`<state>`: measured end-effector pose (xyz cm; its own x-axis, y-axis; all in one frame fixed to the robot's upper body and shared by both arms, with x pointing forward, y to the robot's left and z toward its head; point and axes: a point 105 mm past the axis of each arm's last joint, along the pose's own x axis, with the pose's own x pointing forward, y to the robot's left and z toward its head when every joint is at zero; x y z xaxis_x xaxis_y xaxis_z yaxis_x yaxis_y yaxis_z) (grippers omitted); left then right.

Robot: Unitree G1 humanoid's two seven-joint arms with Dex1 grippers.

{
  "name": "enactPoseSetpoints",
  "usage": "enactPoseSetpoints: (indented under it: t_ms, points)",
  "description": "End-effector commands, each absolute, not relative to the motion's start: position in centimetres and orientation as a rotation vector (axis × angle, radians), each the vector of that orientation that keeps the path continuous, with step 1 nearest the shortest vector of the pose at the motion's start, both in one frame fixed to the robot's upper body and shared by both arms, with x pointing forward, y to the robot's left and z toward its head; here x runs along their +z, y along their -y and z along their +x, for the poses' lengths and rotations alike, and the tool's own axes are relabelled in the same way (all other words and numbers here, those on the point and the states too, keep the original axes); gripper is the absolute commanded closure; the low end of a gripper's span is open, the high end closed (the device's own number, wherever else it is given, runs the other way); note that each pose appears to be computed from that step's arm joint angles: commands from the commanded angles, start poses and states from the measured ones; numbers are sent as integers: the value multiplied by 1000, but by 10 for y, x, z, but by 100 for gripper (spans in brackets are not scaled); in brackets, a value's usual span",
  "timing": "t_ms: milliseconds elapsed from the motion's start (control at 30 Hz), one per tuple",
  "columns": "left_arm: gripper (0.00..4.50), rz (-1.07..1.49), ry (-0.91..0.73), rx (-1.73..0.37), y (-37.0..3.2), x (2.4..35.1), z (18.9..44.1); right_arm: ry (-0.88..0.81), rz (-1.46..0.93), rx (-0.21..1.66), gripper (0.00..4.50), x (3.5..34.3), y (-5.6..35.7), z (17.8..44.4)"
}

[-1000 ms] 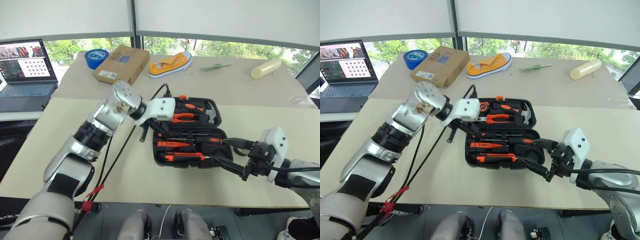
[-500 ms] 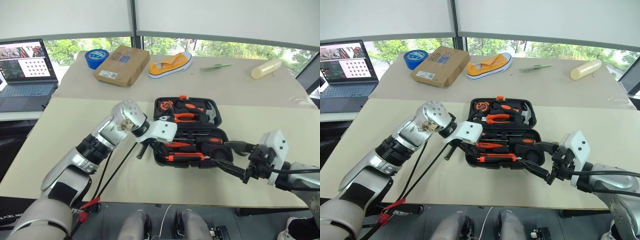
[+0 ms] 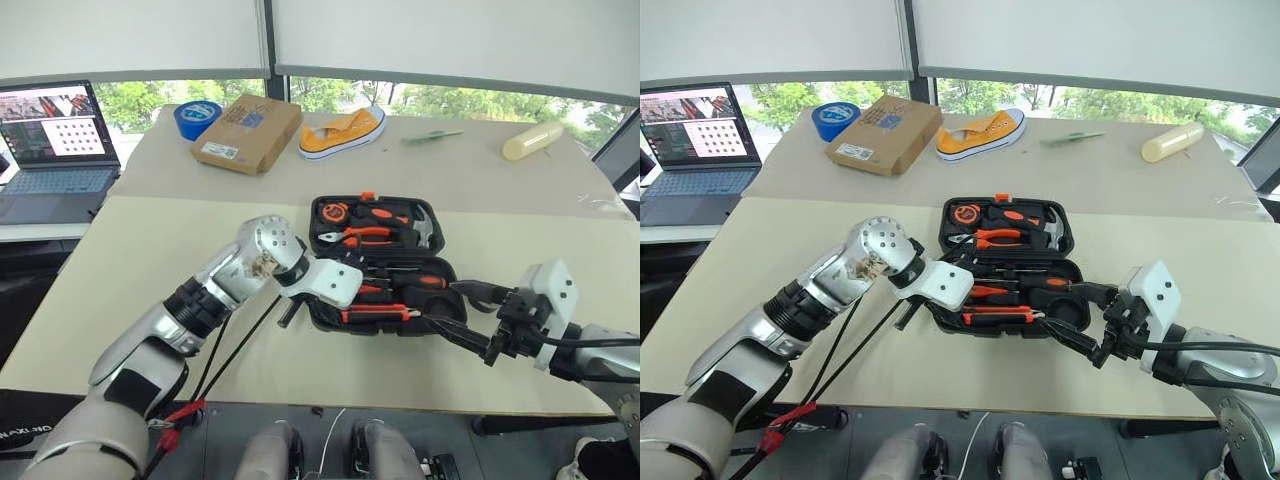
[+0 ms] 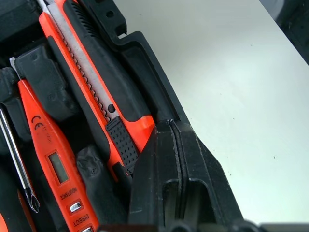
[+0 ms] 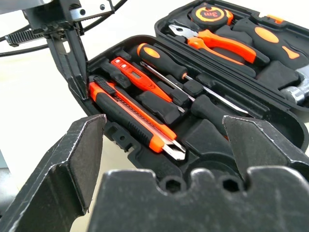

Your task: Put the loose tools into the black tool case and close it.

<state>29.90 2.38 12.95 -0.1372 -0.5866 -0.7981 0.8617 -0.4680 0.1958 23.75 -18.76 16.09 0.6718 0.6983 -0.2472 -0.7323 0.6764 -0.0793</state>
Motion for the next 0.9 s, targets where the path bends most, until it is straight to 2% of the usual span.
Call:
enactPoseSetpoints:
  t_ms: [33,233,433,633,900]
  points:
    - [443,893,-385,-1811,-20,156,296,-162,-195,815,0,171,185,236]
    - [443,882,-377,-1778,-17,161,302,-164,-198,816,0,170,186,237]
    - [443,954,-387,-1751,-14,143,306,-162,-197,819,0,170,185,237]
    - [443,1119,-378,-1714,-15,111,309,-165,-195,817,0,170,185,235]
    - [443,1106,-390,-1734,-16,103,304,-170,-188,815,0,169,185,233]
